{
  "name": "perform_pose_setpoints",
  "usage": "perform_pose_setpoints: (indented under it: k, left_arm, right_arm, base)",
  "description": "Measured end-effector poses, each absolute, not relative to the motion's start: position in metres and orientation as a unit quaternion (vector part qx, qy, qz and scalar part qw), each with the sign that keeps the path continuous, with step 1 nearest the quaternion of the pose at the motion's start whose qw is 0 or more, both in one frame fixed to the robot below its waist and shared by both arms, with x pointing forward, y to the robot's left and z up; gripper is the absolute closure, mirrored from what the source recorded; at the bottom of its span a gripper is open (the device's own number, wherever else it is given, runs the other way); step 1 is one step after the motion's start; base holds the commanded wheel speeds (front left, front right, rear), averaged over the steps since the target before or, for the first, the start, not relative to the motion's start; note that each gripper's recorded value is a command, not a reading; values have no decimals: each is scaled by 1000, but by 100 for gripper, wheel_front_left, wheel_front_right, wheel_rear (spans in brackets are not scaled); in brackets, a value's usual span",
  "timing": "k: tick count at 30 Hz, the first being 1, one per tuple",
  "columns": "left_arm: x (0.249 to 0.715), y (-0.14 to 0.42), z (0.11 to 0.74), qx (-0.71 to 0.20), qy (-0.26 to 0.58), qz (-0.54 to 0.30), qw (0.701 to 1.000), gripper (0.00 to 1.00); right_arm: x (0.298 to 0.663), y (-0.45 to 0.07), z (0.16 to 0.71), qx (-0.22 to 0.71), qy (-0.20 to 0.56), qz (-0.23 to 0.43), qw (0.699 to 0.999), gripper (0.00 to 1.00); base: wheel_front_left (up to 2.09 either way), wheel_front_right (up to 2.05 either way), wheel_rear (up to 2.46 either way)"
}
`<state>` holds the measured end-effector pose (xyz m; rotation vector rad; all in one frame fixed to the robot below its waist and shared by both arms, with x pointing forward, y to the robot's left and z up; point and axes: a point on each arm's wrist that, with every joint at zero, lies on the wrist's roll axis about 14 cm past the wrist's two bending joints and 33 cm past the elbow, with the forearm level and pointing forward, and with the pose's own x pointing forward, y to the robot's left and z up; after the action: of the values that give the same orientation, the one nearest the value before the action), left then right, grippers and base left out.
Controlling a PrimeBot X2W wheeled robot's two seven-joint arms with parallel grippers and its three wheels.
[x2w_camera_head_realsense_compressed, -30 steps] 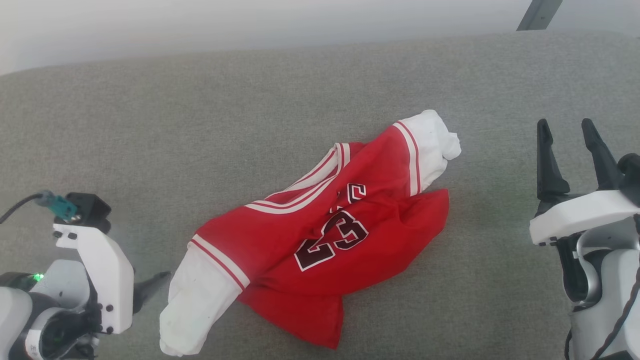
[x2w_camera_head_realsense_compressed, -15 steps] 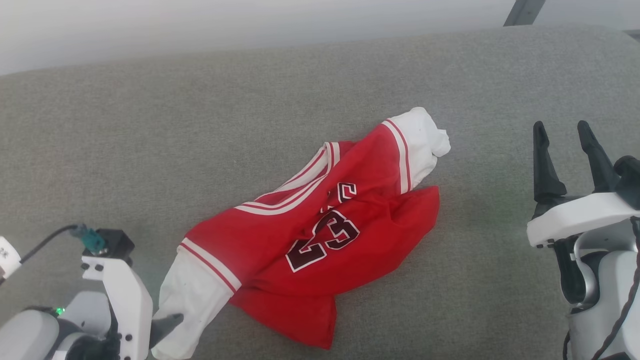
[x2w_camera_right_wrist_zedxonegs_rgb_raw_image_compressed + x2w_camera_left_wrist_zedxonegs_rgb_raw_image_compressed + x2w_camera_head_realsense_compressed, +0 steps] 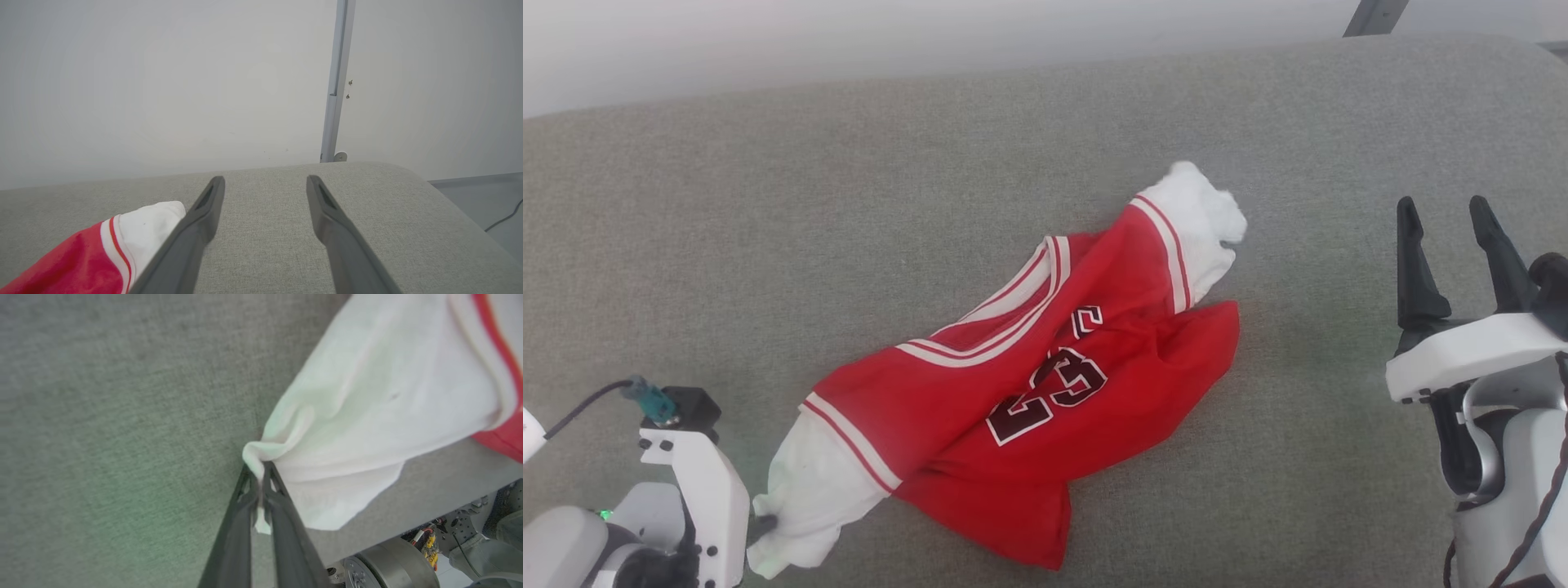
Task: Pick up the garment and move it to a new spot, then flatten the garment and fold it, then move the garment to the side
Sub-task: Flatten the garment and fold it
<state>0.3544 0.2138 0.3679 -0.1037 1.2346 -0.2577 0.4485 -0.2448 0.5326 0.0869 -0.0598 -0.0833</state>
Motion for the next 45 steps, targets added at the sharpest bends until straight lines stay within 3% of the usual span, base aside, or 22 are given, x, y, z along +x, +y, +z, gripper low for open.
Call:
perform_pose_setpoints:
  k: [16, 26, 29, 30, 31, 32, 39, 45]
  left_arm:
    - [418, 274, 414, 42, 490, -72, 868, 100]
    - [439, 299, 406, 50, 485, -35, 872, 100]
    - [437, 293, 391, 28, 495, -37, 868, 81]
    - [437, 289, 388, 16, 495, -38, 868, 58]
    - [438, 287, 385, 10, 495, -39, 868, 17]
    - [438, 286, 384, 7, 494, -41, 868, 0]
    - [441, 283, 386, -23, 462, -34, 886, 0]
    - [454, 278, 418, -42, 363, -41, 930, 0]
  right_arm:
    - [449, -244, 537, 41, -32, -38, 998, 0]
    - [445, -246, 530, 37, -20, -38, 998, 0]
    - [447, -245, 526, 36, -14, -34, 999, 0]
    - [447, -244, 524, 36, -11, -33, 999, 0]
    - [449, -242, 522, 36, -7, -30, 999, 0]
    - [450, -241, 521, 35, -5, -28, 999, 0]
    - [467, -217, 518, 37, 9, 13, 999, 0]
    - [489, -184, 511, 31, 44, 71, 996, 0]
  base:
    - [0, 0, 0]
    - [0, 0, 0]
    - [0, 0, 0]
    - [0, 0, 0]
    - [0, 0, 0]
    - [0, 0, 0]
    - [0, 0, 0]
    - [0, 0, 0]
